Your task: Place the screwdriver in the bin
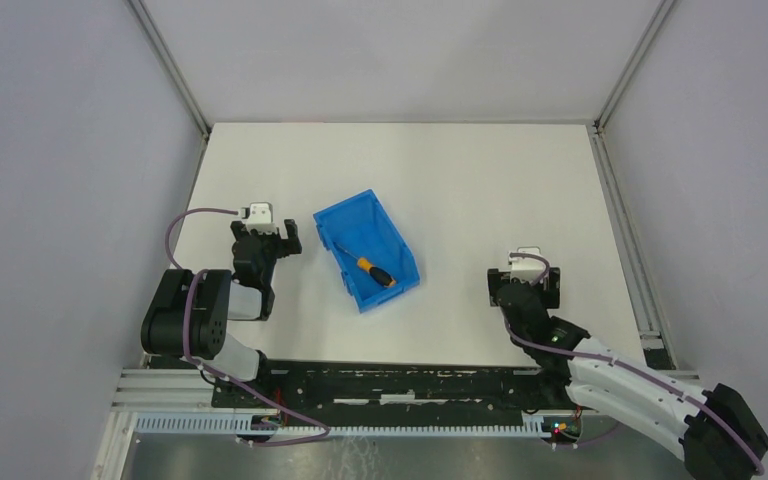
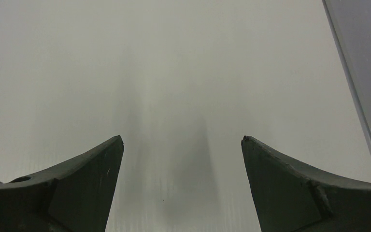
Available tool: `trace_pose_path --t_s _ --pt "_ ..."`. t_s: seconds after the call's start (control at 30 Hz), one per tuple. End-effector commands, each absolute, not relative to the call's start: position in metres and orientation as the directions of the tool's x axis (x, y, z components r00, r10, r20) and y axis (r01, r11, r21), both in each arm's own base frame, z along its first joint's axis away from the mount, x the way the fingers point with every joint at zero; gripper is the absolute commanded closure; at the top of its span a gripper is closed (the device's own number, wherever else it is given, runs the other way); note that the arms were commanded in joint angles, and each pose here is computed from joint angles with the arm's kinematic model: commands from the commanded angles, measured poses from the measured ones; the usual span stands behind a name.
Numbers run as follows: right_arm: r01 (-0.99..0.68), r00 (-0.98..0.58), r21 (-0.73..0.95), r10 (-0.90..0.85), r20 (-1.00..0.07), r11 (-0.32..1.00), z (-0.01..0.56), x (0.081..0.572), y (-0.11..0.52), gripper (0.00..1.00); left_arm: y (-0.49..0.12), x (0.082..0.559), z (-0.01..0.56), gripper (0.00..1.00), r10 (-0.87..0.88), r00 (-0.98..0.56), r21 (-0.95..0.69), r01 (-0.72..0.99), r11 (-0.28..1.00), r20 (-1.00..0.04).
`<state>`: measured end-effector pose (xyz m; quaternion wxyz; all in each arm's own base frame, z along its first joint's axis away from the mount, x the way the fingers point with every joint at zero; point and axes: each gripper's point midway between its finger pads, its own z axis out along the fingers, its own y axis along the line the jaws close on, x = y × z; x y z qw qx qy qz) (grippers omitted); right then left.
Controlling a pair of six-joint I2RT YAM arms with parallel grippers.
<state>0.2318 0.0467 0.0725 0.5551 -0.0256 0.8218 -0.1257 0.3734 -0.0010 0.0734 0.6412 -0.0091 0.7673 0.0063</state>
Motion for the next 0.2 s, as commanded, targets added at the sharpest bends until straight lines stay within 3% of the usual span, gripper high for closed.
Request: trace_pose_path --t_s 0.0,0.17 --pt "0.182 -0.307 -0.106 -0.046 -0.950 0.978 0.0873 0.2399 0.0497 0.02 -0.0008 0.3802 0.0877 0.00 -0.024 -0.123 -0.021 -0.024 0.999 -0.992" --pt "0.184 -0.299 -0.104 -0.045 -0.953 0.977 0.0903 0.2431 0.0524 0.02 -0.0008 0.3802 0.0875 0.00 -0.024 -0.123 -0.021 -0.024 0.999 -0.992"
